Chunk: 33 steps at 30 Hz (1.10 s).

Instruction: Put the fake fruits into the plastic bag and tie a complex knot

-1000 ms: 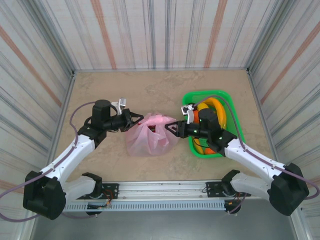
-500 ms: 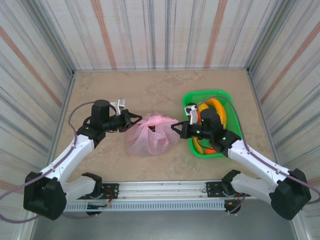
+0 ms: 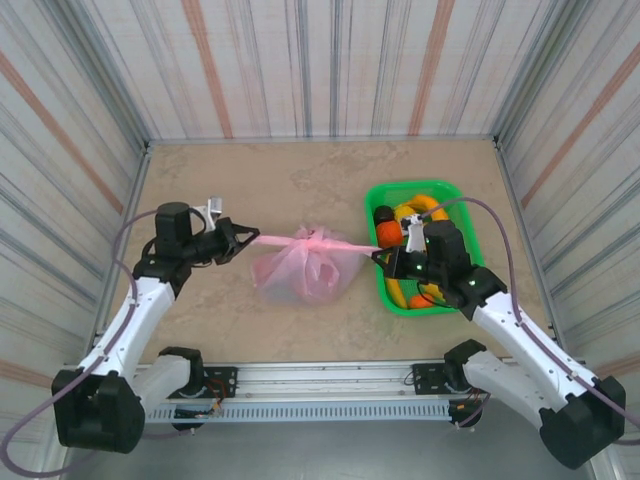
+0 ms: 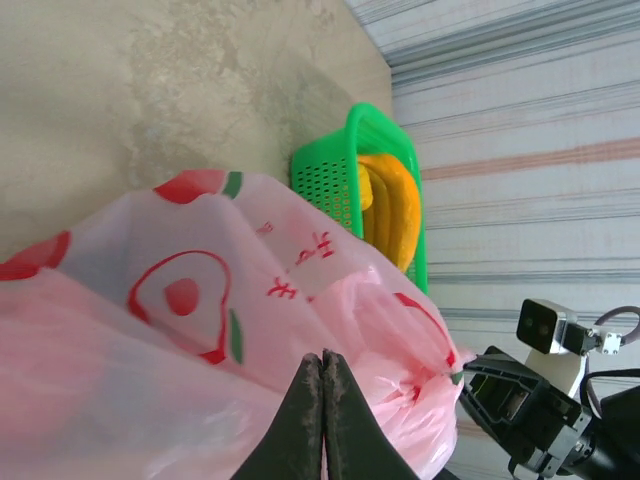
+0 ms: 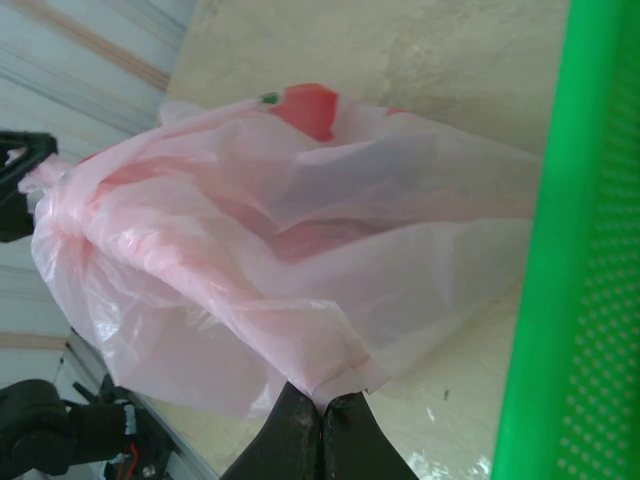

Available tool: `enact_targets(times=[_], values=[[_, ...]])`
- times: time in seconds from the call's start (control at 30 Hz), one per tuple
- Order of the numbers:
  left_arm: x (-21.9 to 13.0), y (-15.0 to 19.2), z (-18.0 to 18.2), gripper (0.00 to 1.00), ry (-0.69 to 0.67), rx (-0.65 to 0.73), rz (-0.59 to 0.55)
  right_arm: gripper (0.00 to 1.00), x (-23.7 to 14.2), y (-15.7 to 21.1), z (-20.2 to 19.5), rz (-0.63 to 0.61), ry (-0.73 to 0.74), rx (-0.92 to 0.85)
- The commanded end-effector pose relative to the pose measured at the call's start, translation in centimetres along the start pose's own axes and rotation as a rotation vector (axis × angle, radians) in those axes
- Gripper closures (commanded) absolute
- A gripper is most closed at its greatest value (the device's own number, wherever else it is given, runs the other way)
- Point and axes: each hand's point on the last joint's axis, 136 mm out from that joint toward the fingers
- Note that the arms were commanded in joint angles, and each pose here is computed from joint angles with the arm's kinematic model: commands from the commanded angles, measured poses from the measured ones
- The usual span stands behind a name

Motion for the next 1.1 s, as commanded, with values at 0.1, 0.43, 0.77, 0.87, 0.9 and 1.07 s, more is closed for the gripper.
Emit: enact_targets(times=[0.1, 0.43, 0.77, 0.87, 0.9, 1.07], values=[[-1.9, -1.4, 5.0, 1.00, -0.113, -0.066, -0.091, 1.00, -2.2, 1.8, -8.2, 0.033, 0.339, 0.148], [-2.2, -1.5, 7.5, 1.00, -0.106, -0.126, -0.093, 1.00, -1.6, 2.6, -9.2, 0.016, 0.265, 0.217], [-2.1, -1.2, 5.8, 1.00, -0.067, -0.076, -0.080, 1.00, -1.1, 1.3, -6.6, -0.001, 0.133, 0.184], [-2.1, -1.2, 4.1, 0.86, -0.047, 0.002, -0.082, 1.00, -1.3, 0.3, -4.5, -0.025, 0.031, 0.122], [-2.2, -1.3, 3.5, 0.77, -0.040, 0.021, -0.086, 0.93, -1.5, 0.0, -4.0, -0.033, 0.011, 0.096], [-3.6, -2.4, 0.7, 0.51, -0.032, 0.113, -0.136, 0.50, -4.2, -2.0, -2.1, -0.084, 0.032, -0.059]])
Point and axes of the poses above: each hand's point on the last joint's axis, 136 mm out from that joint toward the fingers, its own x axis out along the fingers, its own z axis along the line the jaws close on, y = z × x, and after that the axes turned 2 degrees about -x, right-handed
